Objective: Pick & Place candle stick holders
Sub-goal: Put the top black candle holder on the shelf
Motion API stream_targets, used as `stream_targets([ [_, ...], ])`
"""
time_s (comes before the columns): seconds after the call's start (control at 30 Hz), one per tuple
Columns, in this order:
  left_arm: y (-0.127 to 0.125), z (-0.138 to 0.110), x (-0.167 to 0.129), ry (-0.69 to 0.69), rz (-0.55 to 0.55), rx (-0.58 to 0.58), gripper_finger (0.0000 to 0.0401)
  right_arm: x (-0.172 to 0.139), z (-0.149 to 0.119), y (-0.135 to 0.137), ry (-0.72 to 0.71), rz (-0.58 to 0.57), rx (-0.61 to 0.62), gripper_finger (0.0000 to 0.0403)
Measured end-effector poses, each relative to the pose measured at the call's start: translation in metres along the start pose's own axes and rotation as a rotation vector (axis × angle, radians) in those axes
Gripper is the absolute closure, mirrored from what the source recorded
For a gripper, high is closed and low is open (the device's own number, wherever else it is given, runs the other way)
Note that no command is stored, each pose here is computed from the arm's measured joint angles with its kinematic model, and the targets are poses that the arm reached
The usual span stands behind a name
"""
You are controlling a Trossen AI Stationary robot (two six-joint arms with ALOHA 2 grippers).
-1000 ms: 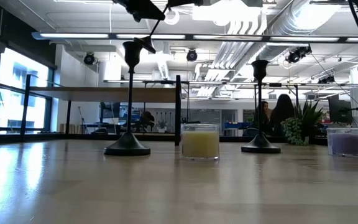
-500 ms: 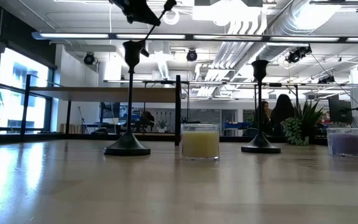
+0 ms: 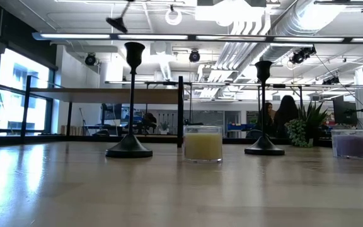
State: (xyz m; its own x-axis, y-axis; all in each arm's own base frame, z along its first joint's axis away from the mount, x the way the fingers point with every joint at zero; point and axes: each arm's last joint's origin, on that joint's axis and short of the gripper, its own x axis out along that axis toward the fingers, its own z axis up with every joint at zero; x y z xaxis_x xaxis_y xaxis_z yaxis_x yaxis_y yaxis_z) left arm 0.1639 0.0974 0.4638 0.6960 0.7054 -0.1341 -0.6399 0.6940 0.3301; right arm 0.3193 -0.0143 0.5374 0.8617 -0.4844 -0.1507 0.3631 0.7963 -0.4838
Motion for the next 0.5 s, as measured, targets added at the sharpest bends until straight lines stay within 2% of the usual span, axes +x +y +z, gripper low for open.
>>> stream_targets([
  [0.17,0.018,0.013,-0.025,-0.141,0.121,-0.131,0.0396,-0.007,0.011,0.007,-0.094,0.039,-0.015,0.0115],
  [0.27,0.033,0.012,-0.034,-0.168,0.197,-0.215,0.0396,-0.016,0.017,0.009,-0.136,0.046,-0.039,0.0124],
  [0.4,0.052,0.002,-0.04,-0.155,0.282,-0.321,0.0396,-0.03,0.022,0.005,-0.16,0.024,-0.043,0.014],
  [0.5,0.063,-0.013,-0.039,-0.14,0.304,-0.39,0.0396,-0.04,0.024,0.0,-0.169,0.009,-0.034,0.0149],
])
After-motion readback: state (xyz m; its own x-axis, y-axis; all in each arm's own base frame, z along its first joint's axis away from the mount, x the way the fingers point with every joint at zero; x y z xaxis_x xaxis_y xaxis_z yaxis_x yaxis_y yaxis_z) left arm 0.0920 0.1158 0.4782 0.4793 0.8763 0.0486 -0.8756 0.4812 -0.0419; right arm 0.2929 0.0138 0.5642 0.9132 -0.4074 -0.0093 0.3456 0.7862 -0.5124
